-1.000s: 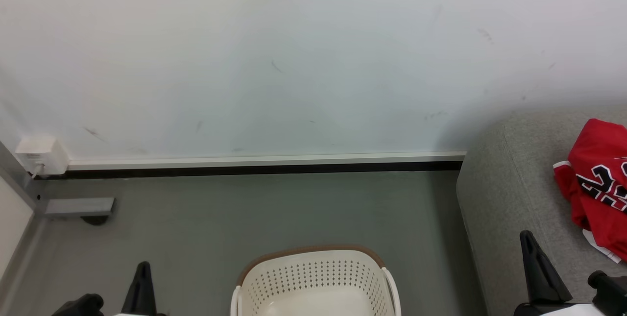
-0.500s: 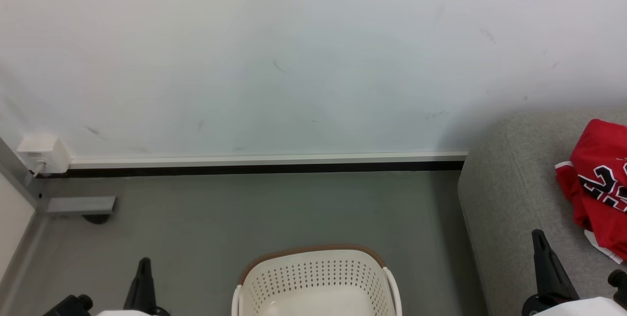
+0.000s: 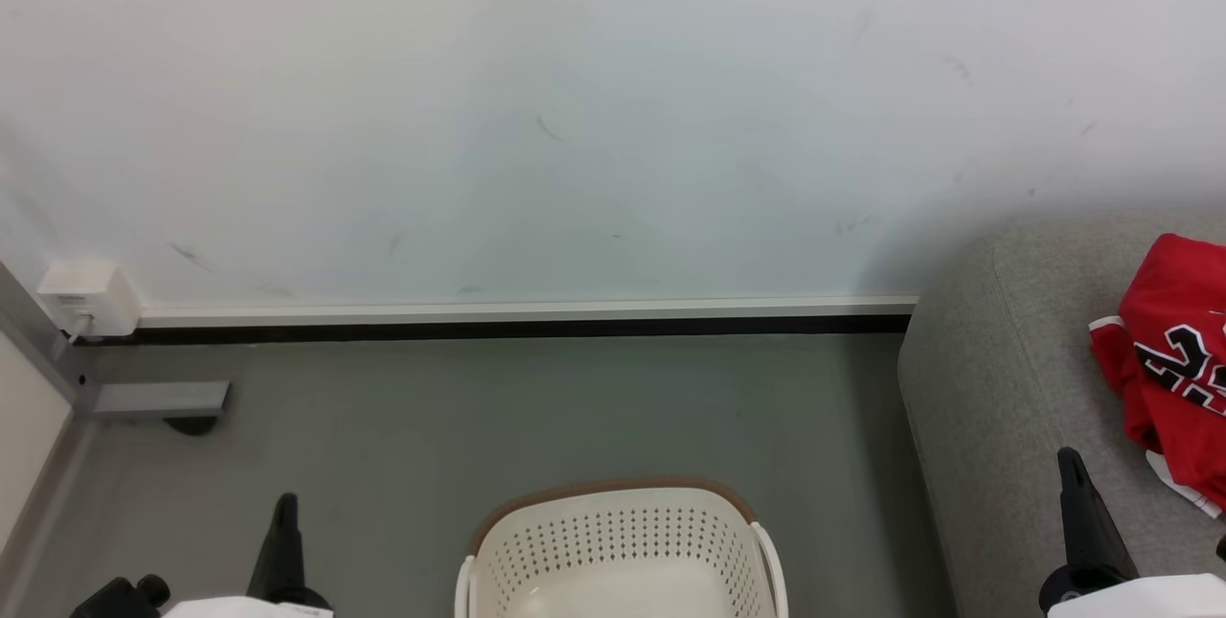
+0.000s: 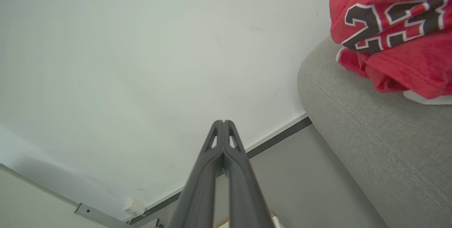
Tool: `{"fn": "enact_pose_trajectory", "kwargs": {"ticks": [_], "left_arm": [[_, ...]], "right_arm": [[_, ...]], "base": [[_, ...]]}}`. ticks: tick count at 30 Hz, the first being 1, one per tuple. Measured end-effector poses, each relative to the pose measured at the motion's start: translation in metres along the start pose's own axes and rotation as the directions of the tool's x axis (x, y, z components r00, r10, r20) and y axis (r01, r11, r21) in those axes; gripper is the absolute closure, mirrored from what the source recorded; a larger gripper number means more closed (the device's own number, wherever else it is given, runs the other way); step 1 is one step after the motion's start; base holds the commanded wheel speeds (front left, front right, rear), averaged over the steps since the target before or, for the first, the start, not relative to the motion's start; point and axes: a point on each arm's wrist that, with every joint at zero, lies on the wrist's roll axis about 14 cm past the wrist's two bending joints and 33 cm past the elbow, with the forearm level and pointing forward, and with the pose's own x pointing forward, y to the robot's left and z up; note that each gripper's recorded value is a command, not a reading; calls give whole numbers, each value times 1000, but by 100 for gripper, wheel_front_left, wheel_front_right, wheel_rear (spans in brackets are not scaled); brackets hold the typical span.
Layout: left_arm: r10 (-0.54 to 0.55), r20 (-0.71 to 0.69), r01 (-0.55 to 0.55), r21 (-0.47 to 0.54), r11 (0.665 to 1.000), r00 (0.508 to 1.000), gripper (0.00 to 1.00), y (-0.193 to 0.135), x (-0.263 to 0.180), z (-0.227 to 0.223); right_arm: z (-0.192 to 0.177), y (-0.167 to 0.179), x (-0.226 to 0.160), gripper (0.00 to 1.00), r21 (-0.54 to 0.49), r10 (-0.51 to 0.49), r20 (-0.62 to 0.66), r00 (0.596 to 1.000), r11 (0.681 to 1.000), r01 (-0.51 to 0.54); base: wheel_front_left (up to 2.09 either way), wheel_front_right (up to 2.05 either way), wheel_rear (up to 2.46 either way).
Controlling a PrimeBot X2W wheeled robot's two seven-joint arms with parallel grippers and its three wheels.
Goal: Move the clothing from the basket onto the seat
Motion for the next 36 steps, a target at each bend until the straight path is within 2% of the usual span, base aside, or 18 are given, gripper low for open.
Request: {"fn": "enact_pose_trajectory", "kwargs": {"ticks": [18, 36], "left_arm": [[-26, -17, 22, -209, 978, 1000, 100, -7, 2, 2], [-62, -22, 49, -383, 922, 998, 100, -16, 4, 6]], "right_arm": [[4, -2, 5, 100, 208, -21, 3, 1000, 978, 20], [5, -5, 7, 100, 375, -31, 0, 1000, 926, 28]], "base": [[0, 0, 0], [0, 0, 0]]}}
